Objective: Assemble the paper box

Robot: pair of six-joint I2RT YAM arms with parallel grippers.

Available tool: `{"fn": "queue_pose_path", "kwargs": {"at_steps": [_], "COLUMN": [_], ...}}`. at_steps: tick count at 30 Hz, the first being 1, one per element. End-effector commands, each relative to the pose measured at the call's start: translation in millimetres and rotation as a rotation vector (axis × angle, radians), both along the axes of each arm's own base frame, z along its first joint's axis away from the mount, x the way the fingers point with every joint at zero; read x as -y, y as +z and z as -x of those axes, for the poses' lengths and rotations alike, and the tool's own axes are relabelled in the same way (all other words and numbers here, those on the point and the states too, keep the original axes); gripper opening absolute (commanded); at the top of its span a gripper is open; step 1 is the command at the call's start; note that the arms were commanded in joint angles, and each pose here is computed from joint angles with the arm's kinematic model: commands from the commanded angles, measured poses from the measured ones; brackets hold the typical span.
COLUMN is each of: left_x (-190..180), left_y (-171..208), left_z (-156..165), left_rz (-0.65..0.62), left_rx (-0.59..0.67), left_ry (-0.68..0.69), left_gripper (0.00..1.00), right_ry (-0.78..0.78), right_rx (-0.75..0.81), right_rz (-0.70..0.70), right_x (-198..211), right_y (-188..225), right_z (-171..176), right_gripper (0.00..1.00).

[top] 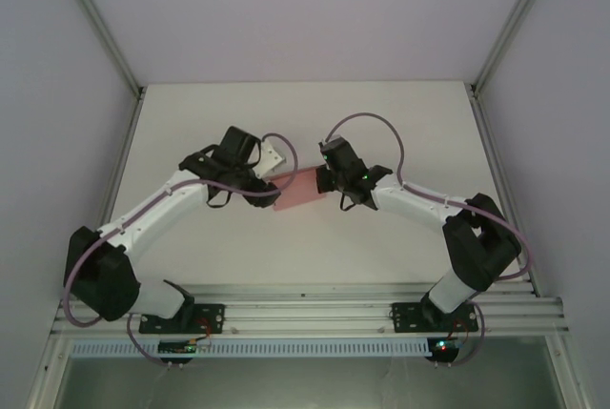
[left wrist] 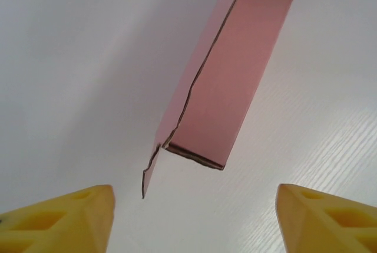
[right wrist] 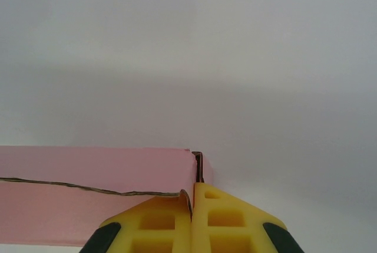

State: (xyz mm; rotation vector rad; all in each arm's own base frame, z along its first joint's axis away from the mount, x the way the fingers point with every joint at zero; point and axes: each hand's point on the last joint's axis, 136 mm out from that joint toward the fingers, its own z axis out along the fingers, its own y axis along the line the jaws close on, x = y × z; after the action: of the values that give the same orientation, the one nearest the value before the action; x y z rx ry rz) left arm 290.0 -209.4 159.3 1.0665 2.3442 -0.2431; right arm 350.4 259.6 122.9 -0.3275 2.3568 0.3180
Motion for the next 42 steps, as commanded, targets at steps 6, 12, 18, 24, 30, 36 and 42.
{"fn": "queue_pose_path", "kwargs": {"at_steps": [6,12,18,24,30,36,42], "left_x": [-11,0,-3,-4,-1,-12,-11], "left_y": [-9,-11,-9,0,5,-12,-14], "left_z": [-32,-29,-31,-36,-33,-29,-28], "left_rz": [0.001,0.045,0.031,0.039,0.082,0.033,0.031], "left_rx": [-0.038,-0.064,-0.055,-0.044,-0.073,-0.095,-0.106], "left_ry": [0.163,0.119,0.131,0.166,0.205,0.248,0.247], "left_gripper": [0.36,0.28,0.32,0.29,0.15,0.26,0.24], "right_ry": [0.05,0.051,0.052,0.06,0.062,0.074,0.079], "right_rx": [-0.269,-0.265,-0.28,-0.287,-0.288,-0.297,-0.293], "right_rz": [0.164,0.177,0.2,0.201,0.214,0.212,0.21], "right_x": [22,17,18,16,16,15,15], "right_y": [-65,-66,-67,-68,-68,-68,-66], "right_z": [54,50,53,54,55,58,58], "right_gripper": [0.0,0.0,0.0,0.0,0.0,0.0,0.0]}}
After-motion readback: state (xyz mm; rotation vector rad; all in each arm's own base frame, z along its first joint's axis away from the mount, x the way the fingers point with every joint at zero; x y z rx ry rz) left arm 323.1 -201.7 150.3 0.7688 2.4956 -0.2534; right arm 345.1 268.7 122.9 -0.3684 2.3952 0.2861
